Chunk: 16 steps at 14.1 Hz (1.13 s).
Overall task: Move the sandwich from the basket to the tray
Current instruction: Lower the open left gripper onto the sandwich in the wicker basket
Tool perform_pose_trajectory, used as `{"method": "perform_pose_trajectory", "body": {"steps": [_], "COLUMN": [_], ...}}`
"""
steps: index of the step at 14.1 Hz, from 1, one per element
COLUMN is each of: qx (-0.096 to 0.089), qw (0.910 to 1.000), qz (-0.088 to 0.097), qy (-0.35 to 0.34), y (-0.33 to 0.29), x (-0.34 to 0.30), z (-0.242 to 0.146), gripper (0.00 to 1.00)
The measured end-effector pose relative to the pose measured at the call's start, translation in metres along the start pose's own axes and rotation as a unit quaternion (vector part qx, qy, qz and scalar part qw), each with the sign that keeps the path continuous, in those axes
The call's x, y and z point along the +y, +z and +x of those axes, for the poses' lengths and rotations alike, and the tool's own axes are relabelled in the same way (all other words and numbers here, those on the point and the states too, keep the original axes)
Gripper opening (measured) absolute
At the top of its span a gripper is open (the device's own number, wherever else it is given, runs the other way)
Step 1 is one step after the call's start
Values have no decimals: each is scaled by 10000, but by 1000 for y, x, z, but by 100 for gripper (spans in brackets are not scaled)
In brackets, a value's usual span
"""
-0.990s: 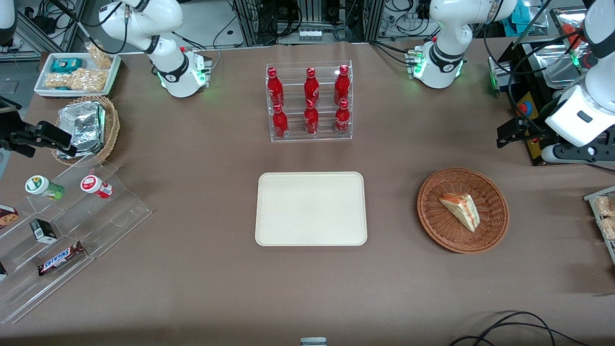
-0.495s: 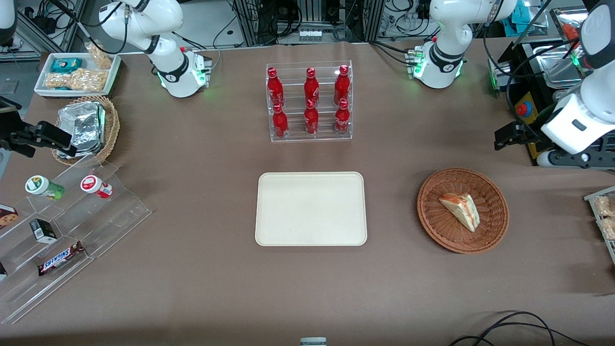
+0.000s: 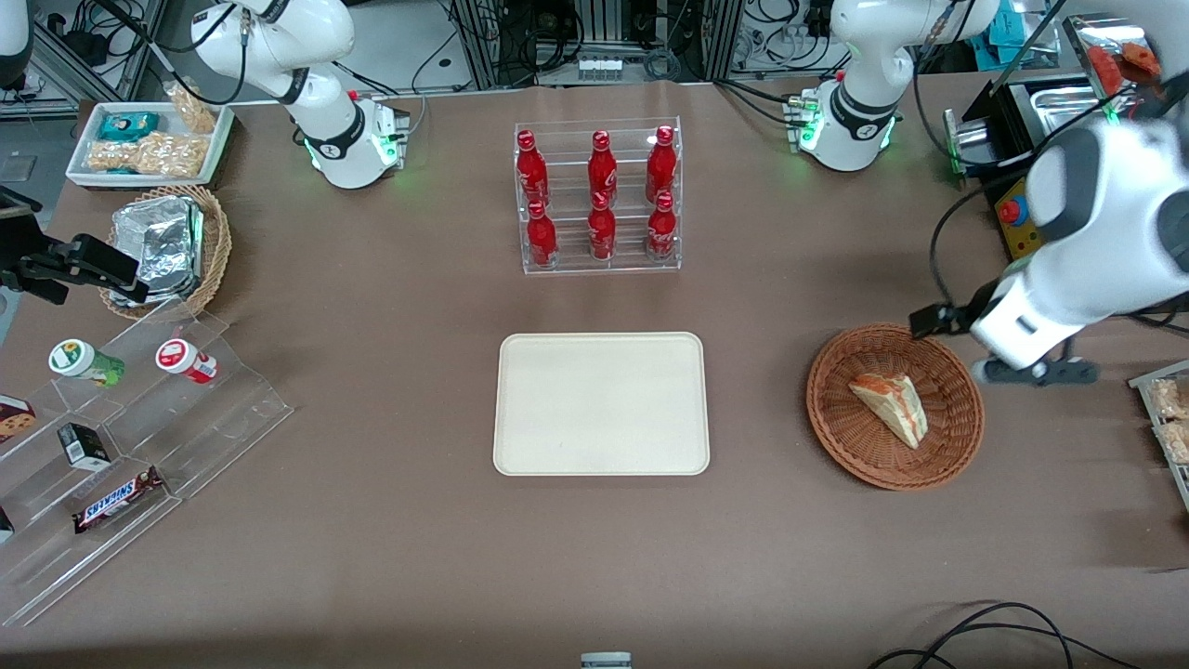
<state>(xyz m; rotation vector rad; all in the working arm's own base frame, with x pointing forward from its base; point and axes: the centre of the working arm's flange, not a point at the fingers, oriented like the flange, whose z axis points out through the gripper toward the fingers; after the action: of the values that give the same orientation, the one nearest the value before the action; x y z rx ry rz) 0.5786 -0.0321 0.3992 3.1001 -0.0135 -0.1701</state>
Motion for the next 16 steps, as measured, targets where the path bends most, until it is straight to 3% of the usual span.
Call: {"method": "perform_pose_trajectory", "body": {"steps": [4,5,7,11,14,15,16], "qx": [519,562,606,486,314,283,275], "qw": [9959,9909,9715,9284,9188,9181,9182], "qz": [-72,-105,-186,-269,-235,-226,-209], "qy": [-737,-1216,-2285,-3674,-3928,-3947,-3946], "y": [84,92,96,111,137,142,143], "x": [-22,-21,-15,8,7,5,3], "z": [-4,-5,-4,7,17,19,20], "gripper": [100,100,100,100,94,89,76]}}
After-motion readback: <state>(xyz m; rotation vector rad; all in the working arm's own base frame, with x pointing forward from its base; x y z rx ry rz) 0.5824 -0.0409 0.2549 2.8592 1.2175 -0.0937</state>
